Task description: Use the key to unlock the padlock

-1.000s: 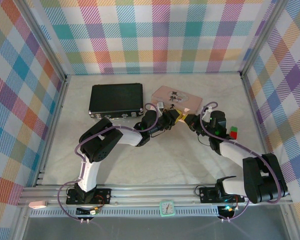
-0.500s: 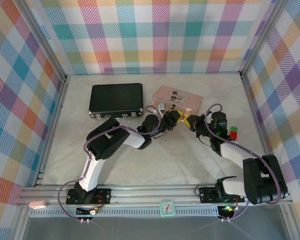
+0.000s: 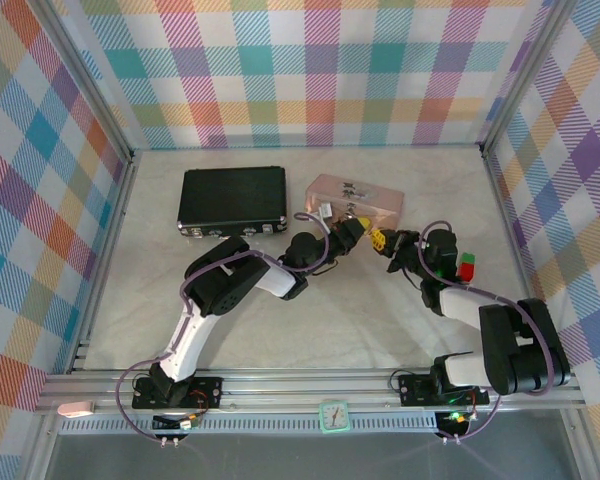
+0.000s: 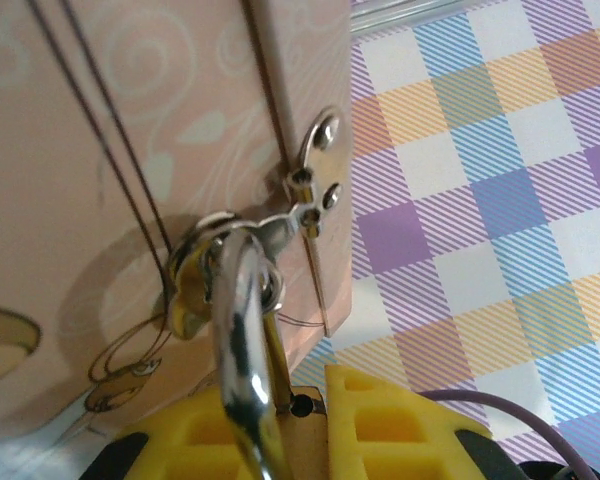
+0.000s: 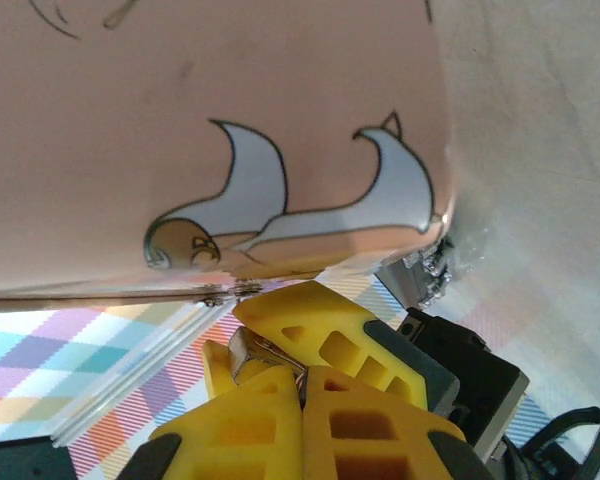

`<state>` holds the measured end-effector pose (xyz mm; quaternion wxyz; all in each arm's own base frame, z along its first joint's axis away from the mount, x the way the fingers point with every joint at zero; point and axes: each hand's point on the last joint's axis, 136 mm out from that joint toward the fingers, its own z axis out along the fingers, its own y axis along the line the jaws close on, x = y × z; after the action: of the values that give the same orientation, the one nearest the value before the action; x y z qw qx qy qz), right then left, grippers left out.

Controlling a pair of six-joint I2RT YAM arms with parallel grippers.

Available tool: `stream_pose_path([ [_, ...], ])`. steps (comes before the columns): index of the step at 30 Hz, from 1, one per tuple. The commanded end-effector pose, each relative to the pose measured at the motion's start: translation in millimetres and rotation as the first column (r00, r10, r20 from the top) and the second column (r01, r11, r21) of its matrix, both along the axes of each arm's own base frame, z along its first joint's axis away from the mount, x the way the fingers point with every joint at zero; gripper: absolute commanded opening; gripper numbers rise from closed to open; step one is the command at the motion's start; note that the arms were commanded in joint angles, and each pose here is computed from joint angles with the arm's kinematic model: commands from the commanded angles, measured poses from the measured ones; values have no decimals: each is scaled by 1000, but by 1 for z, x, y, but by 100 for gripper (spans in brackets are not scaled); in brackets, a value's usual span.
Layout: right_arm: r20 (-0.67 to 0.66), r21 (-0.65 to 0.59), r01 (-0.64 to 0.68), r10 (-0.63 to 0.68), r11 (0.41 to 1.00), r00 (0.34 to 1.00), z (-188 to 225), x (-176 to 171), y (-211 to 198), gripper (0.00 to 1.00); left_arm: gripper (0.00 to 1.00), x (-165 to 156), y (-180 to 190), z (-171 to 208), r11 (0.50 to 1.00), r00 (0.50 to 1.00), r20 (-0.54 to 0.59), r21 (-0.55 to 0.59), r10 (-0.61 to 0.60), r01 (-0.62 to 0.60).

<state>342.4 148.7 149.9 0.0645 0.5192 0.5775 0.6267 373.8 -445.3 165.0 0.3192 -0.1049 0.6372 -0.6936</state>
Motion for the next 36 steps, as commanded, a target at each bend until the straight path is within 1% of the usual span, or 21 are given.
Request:
stream_pose_path([
  [1, 157, 144, 12, -35, 989, 987, 63, 17, 1, 0, 0, -14, -16, -18, 997, 999, 21, 60, -42, 41],
  [3, 174, 63, -24, 13, 998, 985, 54, 19, 4, 0, 0, -12, -14, -15, 998, 999, 21, 60, -30, 29],
  [5, 168, -63, -73, 83, 995, 982, 39, 18, 8, 9, 0, -7, -8, -17, 998, 1000, 7, 63, -4, 4],
  [7, 173, -209, -107, 144, 972, 974, 25, 16, 8, 14, 0, -2, -1, -24, 998, 999, -28, 63, 20, -19],
  [9, 184, -332, -119, 188, 936, 965, 17, 13, 5, 17, 0, 3, 8, -32, 997, 997, -55, 71, 46, -42],
  [11, 190, -418, -127, 223, 900, 956, 12, 9, 3, 22, 0, 3, 14, -37, 994, 996, -65, 92, 63, -57],
  [15, 159, -580, -165, 309, 798, 937, -5, -2, -4, 33, 0, 0, 18, -48, 988, 992, -102, 146, 72, -57],
  [16, 135, -606, -181, 325, 774, 936, -11, -6, -6, 36, 0, -1, 19, -51, 986, 990, -117, 155, 74, -56],
  [18, 135, -659, -203, 379, 725, 915, -17, -9, -6, 39, 0, -5, 21, -61, 981, 986, -149, 188, 79, -50],
  [19, 107, -681, -227, 401, 696, 910, -23, -13, -7, 41, 0, -7, 21, -66, 977, 983, -166, 211, 79, -42],
  [21, 91, -732, -249, 453, 634, 887, -28, -18, -9, 45, 0, -12, 24, -80, 965, 975, -206, 261, 87, -31],
  [24, 57, -791, -258, 487, 554, 871, -33, -26, -16, 48, 0, -18, 29, -101, 947, 959, -264, 321, 106, -16],
  [27, 22, -845, -246, 491, 475, 871, -36, -34, -28, 49, 0, -24, 34, -120, 925, 945, -305, 379, 120, 5],
  [29, 15, -866, -235, 492, 441, 870, -35, -39, -33, 50, 0, -28, 37, -132, 914, 937, -327, 406, 124, 21],
  [32, 24, -885, -221, 515, 409, 857, -29, -44, -34, 51, 0, -33, 41, -147, 891, 927, -351, 452, 132, 44],
  [35, 12, -902, -225, 544, 368, 839, -27, -50, -33, 53, 0, -37, 46, -154, 871, 925, -353, 488, 141, 54],
  [36, 10, -907, -227, 556, 355, 831, -26, -52, -31, 53, 3, -37, 47, -155, 866, 925, -351, 498, 145, 53],
])
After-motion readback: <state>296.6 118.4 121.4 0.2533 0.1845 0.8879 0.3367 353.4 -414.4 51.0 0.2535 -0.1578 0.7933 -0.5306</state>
